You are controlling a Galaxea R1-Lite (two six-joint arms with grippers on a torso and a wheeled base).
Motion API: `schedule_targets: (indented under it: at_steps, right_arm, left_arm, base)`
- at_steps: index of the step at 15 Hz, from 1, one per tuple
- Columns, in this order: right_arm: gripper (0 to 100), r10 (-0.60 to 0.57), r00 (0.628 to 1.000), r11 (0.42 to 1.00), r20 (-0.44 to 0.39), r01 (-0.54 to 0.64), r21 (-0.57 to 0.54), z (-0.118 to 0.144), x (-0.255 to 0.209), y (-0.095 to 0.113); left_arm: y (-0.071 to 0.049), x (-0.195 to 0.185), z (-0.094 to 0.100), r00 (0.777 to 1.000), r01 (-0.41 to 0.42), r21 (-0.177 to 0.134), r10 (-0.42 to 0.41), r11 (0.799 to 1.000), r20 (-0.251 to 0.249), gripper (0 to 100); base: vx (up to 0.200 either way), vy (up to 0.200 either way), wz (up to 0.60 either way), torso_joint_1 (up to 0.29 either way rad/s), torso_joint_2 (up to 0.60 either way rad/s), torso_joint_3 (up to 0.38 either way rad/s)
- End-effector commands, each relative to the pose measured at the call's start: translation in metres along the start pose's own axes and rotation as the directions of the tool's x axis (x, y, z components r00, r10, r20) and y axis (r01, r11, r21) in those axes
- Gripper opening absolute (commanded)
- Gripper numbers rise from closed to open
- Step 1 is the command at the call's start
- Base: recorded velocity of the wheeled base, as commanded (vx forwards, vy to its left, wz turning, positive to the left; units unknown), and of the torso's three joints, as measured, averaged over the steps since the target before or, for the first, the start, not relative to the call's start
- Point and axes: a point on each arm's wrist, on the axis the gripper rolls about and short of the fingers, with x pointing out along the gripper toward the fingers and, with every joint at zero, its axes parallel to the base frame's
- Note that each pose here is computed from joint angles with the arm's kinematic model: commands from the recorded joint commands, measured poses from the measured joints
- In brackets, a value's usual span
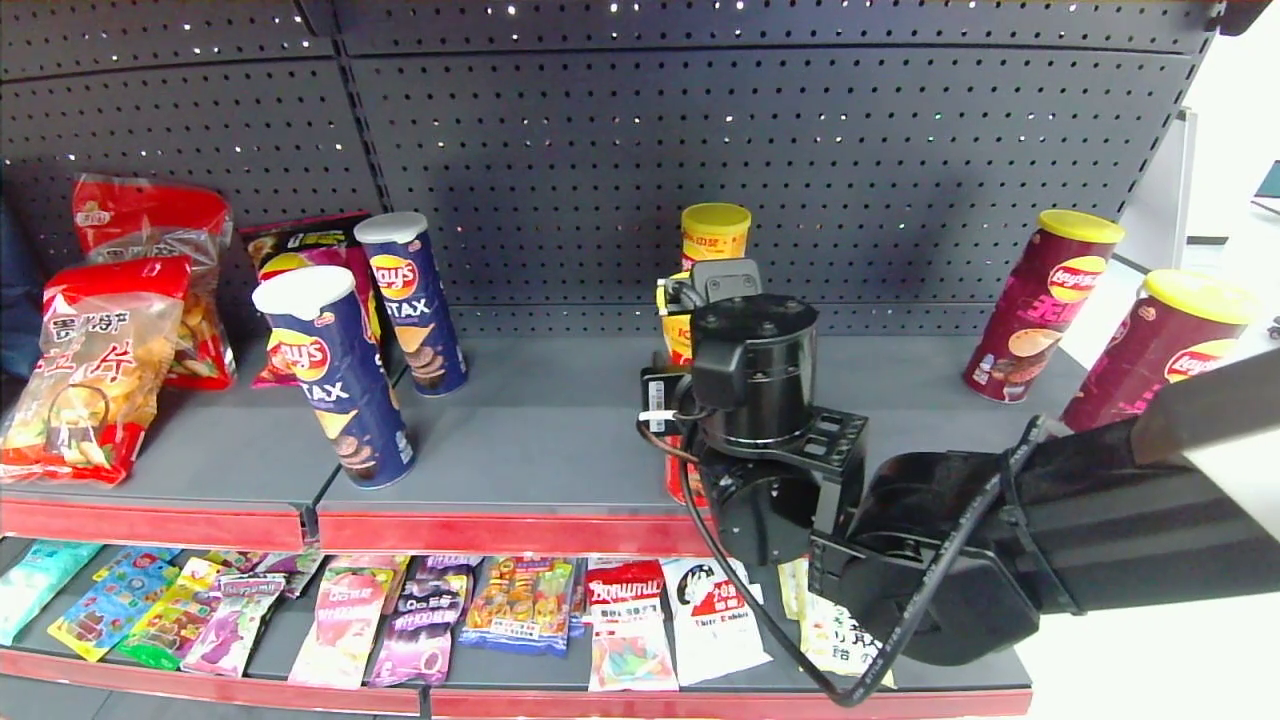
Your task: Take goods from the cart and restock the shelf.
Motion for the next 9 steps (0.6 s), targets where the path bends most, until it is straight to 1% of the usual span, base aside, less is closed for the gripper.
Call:
schedule_targets:
  at_steps: [1, 7, 9]
  right_arm:
    - [100, -0.002, 1.0, 1.0, -0.002, 0.002, -0.001, -0.001, 0.001, 0.0]
    - [100, 0.002, 1.0, 1.0, 0.008, -0.002, 0.008, 0.005, -0.005, -0.002]
    - [100, 0.023, 1.0, 1.0, 0.003, -0.023, 0.014, 0.006, -0.019, -0.006]
  left_arm:
    - [0.0, 0.0, 0.0, 1.0, 0.0, 0.0, 0.0, 1.0, -0.001, 100]
    - [0.0, 0.0, 0.0, 1.0, 0.0, 0.001, 0.0, 1.0, -0.001, 100]
    - [0.0, 0.0, 0.0, 1.0, 0.0, 0.003, 0.0, 1.0, -0.001, 100]
  base:
    - [0.0, 0.0, 0.0, 0.0, 0.0, 0.0]
    - [0.0, 0.0, 0.0, 0.0, 0.0, 0.0]
    - [0.0, 0.0, 0.0, 0.0, 0.0, 0.0]
